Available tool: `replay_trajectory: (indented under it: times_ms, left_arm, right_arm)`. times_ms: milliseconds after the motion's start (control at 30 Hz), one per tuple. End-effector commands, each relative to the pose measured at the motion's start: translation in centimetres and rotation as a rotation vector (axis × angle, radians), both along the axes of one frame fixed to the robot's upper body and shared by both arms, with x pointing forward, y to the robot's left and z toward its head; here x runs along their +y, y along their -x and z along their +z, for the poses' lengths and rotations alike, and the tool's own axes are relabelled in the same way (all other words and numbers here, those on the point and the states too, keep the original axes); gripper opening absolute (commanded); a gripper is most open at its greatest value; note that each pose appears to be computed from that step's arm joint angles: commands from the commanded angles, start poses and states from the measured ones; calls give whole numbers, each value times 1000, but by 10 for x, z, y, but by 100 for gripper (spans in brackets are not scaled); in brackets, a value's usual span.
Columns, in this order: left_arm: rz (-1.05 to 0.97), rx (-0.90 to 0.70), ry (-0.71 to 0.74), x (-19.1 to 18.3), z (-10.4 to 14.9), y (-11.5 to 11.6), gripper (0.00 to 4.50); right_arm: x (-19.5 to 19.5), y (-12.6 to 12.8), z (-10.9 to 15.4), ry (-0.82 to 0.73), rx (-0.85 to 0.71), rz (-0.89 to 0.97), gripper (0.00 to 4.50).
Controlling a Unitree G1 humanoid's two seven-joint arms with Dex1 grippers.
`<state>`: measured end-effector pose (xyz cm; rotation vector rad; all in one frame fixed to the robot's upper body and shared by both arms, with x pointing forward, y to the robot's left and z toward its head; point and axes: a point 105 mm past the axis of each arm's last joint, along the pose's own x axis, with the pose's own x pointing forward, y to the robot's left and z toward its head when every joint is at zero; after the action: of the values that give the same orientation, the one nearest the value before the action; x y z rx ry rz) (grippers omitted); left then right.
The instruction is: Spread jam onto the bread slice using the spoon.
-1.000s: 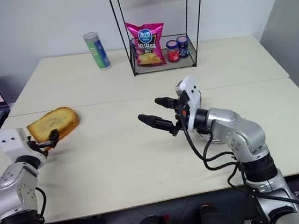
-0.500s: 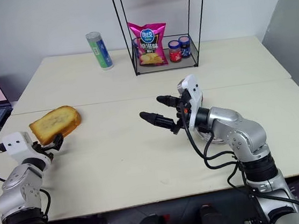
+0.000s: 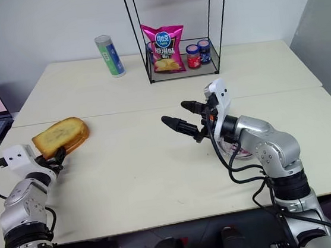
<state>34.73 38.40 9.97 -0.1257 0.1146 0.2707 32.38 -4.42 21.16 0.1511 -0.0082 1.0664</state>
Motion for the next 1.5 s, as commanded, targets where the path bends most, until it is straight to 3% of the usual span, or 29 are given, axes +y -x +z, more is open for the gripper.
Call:
replay_trajectory:
  times_ms: [33, 500, 567, 867, 1000, 1167, 1300, 1500]
  left_arm:
    - [12, -69, -34, 7, 23, -3, 240]
    - [-12, -100, -58, 7, 34, 0, 11]
    - [-58, -120, -72, -1, 40, -1, 11]
    - [-467, -194, -70, -103, 80, 4, 11]
    - [-869, -51, -86, -190, 65, 28, 11]
    - [-1025, 94, -260, -212, 31, 40, 11]
    - [-1019, 98, -291, -223, 19, 26, 11]
    - [-979, 133, -342, -220, 10, 6, 11]
  right_arm:
    - [-2, 3, 15, -26, -51, -1, 450]
    - [-1, -1, 11, -11, -59, -1, 450]
    - [-1, -1, 10, -11, -59, -1, 450]
    - [-13, 1, 13, 5, -71, -10, 450]
    - [-32, 22, 17, 51, -57, 46, 450]
    - [-40, 49, 7, 115, 12, 134, 450]
    - [-44, 63, -8, 156, 48, 124, 450]
    - [-46, 61, -13, 140, 56, 39, 450]
